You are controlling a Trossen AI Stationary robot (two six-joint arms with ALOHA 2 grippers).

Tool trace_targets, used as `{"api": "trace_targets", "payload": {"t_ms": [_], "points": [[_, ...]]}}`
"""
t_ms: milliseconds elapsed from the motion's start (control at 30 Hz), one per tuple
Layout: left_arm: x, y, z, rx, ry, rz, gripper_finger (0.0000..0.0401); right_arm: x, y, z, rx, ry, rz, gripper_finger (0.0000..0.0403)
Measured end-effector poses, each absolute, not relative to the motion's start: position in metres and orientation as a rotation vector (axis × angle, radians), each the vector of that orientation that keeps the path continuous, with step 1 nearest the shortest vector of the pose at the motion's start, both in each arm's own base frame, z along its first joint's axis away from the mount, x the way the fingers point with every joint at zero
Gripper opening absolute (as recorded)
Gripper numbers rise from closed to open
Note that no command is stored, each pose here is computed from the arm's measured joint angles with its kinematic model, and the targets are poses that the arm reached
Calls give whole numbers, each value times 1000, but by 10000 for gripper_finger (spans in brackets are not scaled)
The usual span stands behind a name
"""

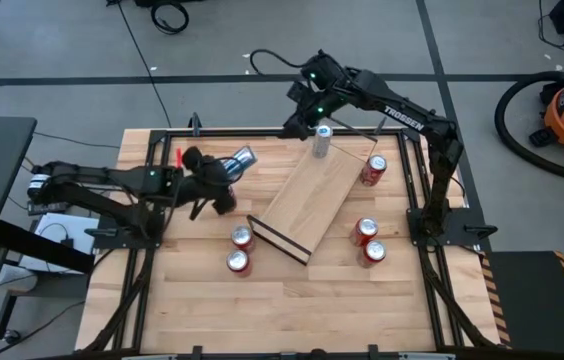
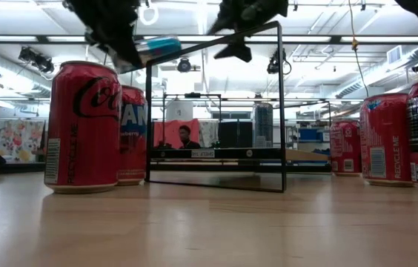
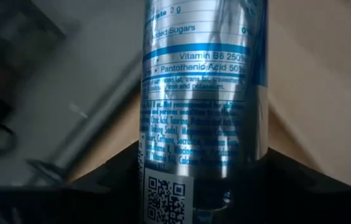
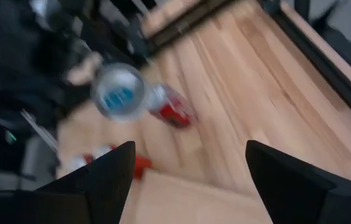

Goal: Place canned beverage on shelf
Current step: Put the blue soda can on the shelf aligned with the other blue soda can

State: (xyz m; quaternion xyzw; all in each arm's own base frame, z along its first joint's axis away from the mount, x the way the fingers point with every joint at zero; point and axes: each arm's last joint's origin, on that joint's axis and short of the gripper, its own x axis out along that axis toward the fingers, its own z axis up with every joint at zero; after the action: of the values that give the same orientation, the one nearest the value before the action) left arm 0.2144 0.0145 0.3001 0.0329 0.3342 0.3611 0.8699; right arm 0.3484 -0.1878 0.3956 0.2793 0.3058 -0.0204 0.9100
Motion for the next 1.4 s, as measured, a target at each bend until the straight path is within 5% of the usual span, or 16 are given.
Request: {"api": "trace_targets", "payload": {"t_ms": [433, 967, 1400], "points": [[260, 35, 301, 493, 642, 942, 240, 367, -178, 409, 574, 472, -96, 355], [273, 46, 315, 509, 509, 1007, 240, 372, -172, 413, 557, 442, -79, 372], [281, 46, 316, 602, 507, 989, 240, 384, -154, 414, 503, 406, -106, 296]]}}
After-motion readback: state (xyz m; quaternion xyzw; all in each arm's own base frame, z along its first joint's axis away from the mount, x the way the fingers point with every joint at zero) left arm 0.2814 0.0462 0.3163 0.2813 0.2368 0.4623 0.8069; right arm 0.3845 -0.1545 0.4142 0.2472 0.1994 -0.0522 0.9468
